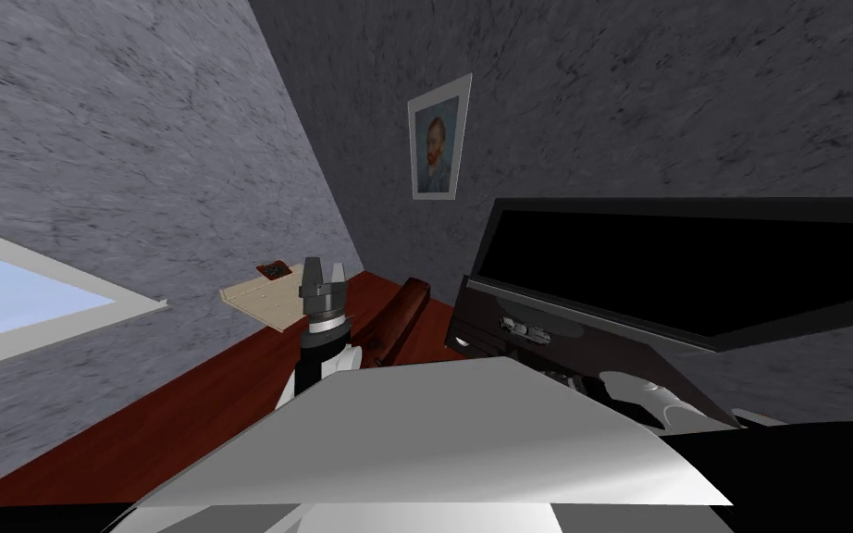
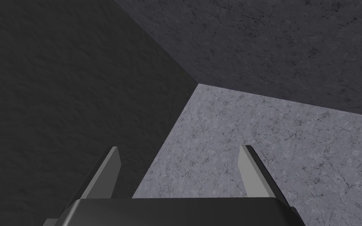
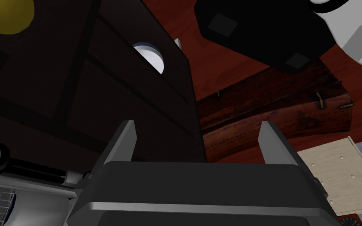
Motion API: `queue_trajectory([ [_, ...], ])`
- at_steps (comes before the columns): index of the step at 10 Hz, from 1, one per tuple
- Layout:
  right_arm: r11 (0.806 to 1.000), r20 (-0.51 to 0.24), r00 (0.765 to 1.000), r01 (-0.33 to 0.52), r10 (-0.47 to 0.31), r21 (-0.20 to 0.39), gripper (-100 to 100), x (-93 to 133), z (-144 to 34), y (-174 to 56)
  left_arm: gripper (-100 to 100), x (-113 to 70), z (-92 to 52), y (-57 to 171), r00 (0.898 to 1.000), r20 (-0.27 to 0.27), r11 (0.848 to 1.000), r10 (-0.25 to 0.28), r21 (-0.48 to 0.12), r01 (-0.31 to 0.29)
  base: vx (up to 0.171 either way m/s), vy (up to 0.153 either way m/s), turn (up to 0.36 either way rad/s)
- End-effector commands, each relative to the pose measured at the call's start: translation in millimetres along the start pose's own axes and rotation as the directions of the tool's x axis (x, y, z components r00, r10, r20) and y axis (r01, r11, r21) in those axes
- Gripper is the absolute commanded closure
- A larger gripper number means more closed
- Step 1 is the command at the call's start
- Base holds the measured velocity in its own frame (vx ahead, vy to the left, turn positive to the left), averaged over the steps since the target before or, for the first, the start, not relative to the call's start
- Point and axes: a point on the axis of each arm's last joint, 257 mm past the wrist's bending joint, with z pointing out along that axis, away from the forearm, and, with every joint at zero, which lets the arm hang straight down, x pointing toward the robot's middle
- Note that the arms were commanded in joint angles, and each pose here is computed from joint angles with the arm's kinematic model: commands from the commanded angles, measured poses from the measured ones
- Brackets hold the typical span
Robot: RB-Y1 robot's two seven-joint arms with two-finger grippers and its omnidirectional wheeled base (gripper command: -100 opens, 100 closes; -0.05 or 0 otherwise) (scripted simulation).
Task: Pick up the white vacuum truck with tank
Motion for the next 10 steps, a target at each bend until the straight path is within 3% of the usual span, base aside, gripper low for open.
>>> queue_trajectory([
  [1, 1.0, -0.042, 0.999, 0.014, -0.013, 0.026, -100, 14.7, -18.0, -15.6, 0, 0.0, 0.0, 0.0, 1.0, 0.0, 1.0, 0.0, 0.0, 0.0, 0.057, 0.028, 0.104],
  [2, 0.998, -0.104, 0.994, 0.043, -0.037, 0.053, -100, 34.3, -39.0, -33.3, 0, 0.0, 0.0, 0.0, 1.0, 0.0, 1.0, 0.0, 0.0, 0.0, 0.065, 0.026, 0.21],
  [3, 0.997, -0.112, 0.993, 0.039, -0.031, 0.063, -100, 38.5, -42.0, -36.8, 0, 0.0, 0.0, 0.0, 1.0, 0.0, 1.0, 0.0, 0.0, 0.0, 0.054, 0.014, 0.11],
  [4, 0.994, -0.174, 0.984, 0.062, -0.045, 0.094, -100, 58.5, -65.8, -55.1, 0, 0.0, 0.0, 0.0, 1.0, 0.0, 1.0, 0.0, 0.0, 0.0, 0.063, 0.021, 0.207],
  [5, 0.993, -0.178, 0.983, 0.06, -0.042, 0.099, -100, 60.4, -67.4, -56.7, 0, 0.0, 0.0, 0.0, 1.0, 0.0, 1.0, 0.0, 0.0, 0.0, 0.055, 0.003, 0.091],
  [7, 0.984, -0.283, 0.958, 0.097, -0.052, 0.148, -100, 92.6, -112.0, -85.2, 0, 0.0, 0.0, 0.0, 1.0, 0.0, 1.0, 0.0, 0.0, 0.0, 0.085, 0.001, 0.213],
  [10, 0.984, -0.284, 0.957, 0.097, -0.051, 0.15, -100, 93.2, -112.7, -85.7, 0, -0.1, 0.0, 0.0, 1.0, 0.0, 1.0, 0.0, 0.0, 0.0, 0.032, -0.004, 0.027],
])
